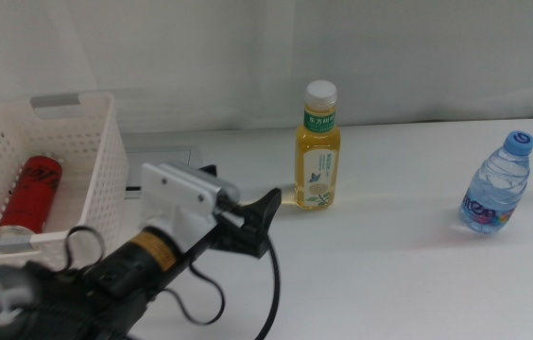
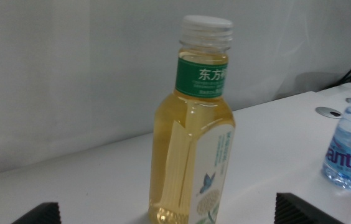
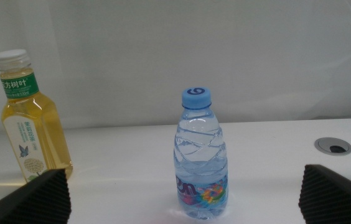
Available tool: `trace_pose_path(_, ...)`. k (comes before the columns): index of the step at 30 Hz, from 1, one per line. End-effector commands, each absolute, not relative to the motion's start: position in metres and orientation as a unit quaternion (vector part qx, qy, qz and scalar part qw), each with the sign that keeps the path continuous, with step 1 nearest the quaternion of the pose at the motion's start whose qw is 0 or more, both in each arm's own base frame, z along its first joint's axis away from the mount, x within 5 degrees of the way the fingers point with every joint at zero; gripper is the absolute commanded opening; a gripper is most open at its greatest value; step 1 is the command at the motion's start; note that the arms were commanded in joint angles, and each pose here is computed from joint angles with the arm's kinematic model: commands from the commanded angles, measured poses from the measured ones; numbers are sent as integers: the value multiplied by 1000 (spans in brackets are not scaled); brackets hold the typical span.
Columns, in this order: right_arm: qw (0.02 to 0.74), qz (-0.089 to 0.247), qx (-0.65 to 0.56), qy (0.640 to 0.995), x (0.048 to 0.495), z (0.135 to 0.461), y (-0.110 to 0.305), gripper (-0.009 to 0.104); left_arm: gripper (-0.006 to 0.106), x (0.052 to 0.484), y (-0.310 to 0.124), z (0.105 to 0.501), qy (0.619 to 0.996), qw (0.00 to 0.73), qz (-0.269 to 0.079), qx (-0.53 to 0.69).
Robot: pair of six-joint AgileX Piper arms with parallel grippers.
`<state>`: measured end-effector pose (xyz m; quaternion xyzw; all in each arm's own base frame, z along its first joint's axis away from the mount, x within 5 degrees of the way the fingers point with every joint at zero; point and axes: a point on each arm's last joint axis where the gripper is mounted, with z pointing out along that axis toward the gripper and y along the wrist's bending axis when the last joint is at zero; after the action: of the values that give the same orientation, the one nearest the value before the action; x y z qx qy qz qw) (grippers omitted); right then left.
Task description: Use arms to grab the bottles and put them into the dustbin to the left of the table.
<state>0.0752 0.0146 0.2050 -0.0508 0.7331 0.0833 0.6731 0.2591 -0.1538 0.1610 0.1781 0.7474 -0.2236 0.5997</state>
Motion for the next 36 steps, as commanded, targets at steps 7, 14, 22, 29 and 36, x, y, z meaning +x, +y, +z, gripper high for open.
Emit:
trace_pose_path(7, 669, 74, -56, 737, 75, 199, 14, 103, 89, 292, -180, 152, 736, 600, -254, 187)
trace_pose_path(14, 669, 74, -56, 737, 75, 199, 14, 103, 88, 315, -199, 139, 734, 587, -278, 198)
trace_pose_path(22, 670, 75, -56, 737, 75, 199, 14, 103, 88, 340, -229, 121, 750, 559, -283, 211)
trace_pose_path(29, 670, 75, -56, 736, 75, 199, 14, 103, 88, 368, -248, 116, 773, 537, -280, 191)
trace_pose_path(36, 670, 75, -56, 736, 75, 199, 14, 103, 88, 384, -255, 114, 786, 527, -267, 180)
